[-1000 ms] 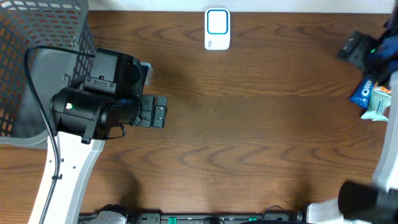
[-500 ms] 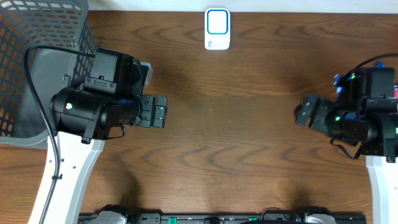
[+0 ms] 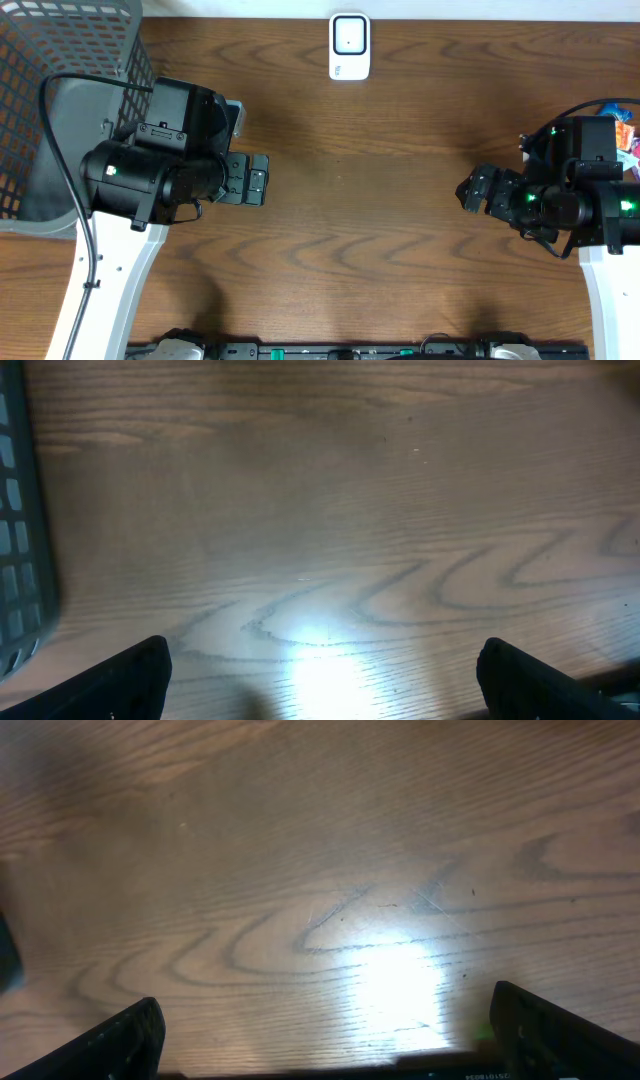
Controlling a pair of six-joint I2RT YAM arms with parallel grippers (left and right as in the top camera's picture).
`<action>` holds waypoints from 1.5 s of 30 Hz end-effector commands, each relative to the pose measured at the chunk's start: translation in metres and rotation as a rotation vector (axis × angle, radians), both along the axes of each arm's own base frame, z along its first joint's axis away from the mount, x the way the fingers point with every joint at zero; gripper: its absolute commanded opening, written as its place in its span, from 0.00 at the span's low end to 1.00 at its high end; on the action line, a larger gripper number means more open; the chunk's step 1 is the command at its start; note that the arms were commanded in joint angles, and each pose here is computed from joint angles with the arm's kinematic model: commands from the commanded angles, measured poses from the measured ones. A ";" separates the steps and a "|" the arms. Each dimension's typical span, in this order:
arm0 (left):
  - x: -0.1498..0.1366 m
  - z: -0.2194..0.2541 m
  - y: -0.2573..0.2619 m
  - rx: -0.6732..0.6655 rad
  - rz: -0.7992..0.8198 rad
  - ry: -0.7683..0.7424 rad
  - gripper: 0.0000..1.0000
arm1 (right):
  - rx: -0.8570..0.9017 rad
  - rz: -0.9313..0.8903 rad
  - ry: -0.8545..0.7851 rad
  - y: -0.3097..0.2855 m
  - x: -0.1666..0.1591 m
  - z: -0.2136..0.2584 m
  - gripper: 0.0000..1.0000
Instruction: Scan the item barcode
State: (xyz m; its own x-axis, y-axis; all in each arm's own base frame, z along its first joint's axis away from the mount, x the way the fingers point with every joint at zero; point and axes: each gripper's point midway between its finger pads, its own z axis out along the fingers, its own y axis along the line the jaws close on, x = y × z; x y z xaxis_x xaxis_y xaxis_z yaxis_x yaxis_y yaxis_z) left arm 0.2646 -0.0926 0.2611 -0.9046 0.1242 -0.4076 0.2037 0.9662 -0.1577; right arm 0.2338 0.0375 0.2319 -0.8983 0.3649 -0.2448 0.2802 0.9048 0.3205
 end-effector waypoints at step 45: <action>0.002 0.002 0.003 0.010 0.012 -0.006 0.98 | -0.157 0.490 -1.281 0.046 0.005 -0.046 0.99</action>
